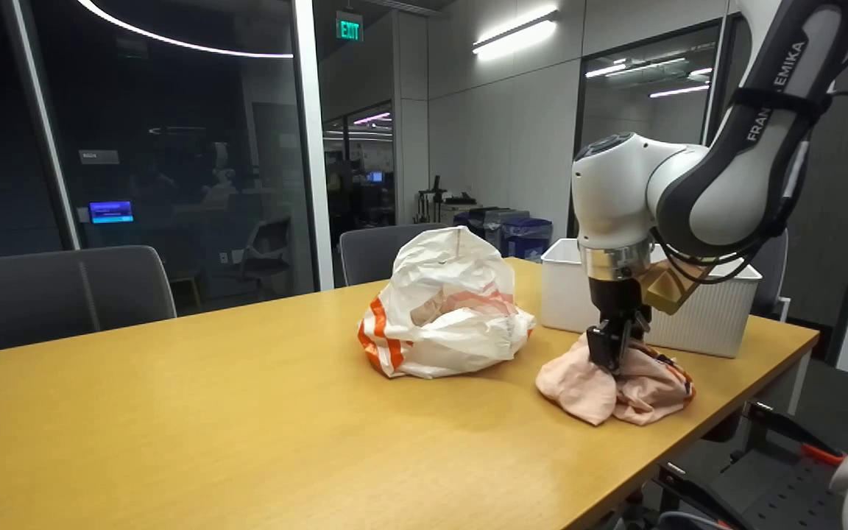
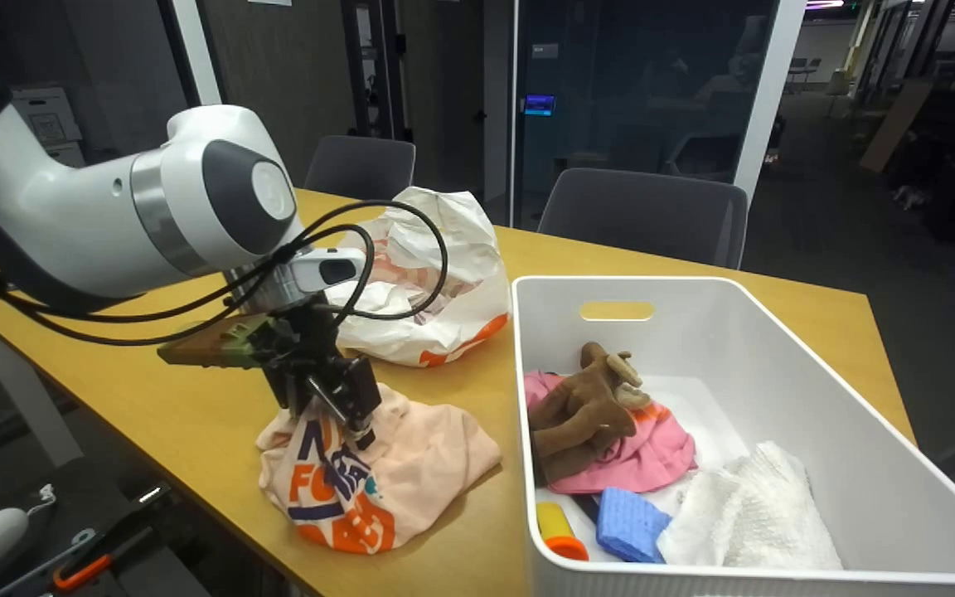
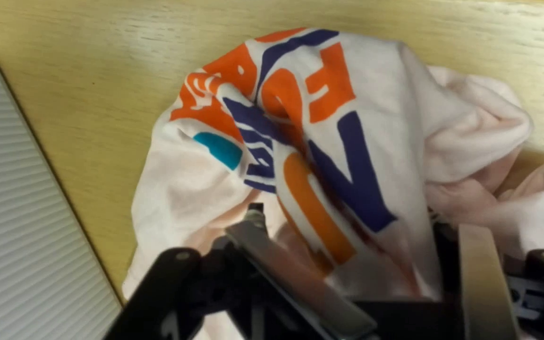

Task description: Lift the pink laundry then fold it and put it in the plastic bag

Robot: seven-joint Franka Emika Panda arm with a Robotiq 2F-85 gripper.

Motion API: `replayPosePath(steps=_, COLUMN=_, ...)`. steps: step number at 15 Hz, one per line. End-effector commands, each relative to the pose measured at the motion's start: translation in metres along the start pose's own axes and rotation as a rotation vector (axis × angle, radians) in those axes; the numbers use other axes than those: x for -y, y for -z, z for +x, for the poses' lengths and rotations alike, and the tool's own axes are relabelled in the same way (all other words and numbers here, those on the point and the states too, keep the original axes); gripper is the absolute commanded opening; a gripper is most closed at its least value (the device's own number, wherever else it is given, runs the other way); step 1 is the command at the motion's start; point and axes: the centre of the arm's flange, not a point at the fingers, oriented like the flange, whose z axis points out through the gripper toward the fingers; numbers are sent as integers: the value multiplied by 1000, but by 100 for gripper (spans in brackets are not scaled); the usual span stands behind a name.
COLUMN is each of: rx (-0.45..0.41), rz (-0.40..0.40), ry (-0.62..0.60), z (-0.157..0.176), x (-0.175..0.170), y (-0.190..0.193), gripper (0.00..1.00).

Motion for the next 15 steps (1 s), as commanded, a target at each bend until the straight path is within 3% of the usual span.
replayPosePath(steps=1, rx=-31, rz=21, ry=-79, z=-13, x=-15, y=32, gripper=100)
replayPosePath(steps=3, rx=-28, rz=52, ry=-138, z=-12, x=-19, y=34, gripper=100)
replayPosePath(steps=7, rx=114, rz=171, ry=-301, z=-19, x=-8, y=5, gripper=100)
replayPosePath(steps=9, rx=161, rz=175, ry=-362, z=-26, x=2, y=-16, gripper=100)
replayPosePath(steps=10, rx=180, rz=174, ry=-355, z=-29, x=-12, y=-32, gripper=100)
replayPosePath(steps=12, rx=196, rz=193, ry=-349, z=-33, x=-8, y=-53, gripper=100)
replayPosePath(steps=15, rx=153, rz=175, ry=-316, z=-34, x=-5, y=-77, gripper=100)
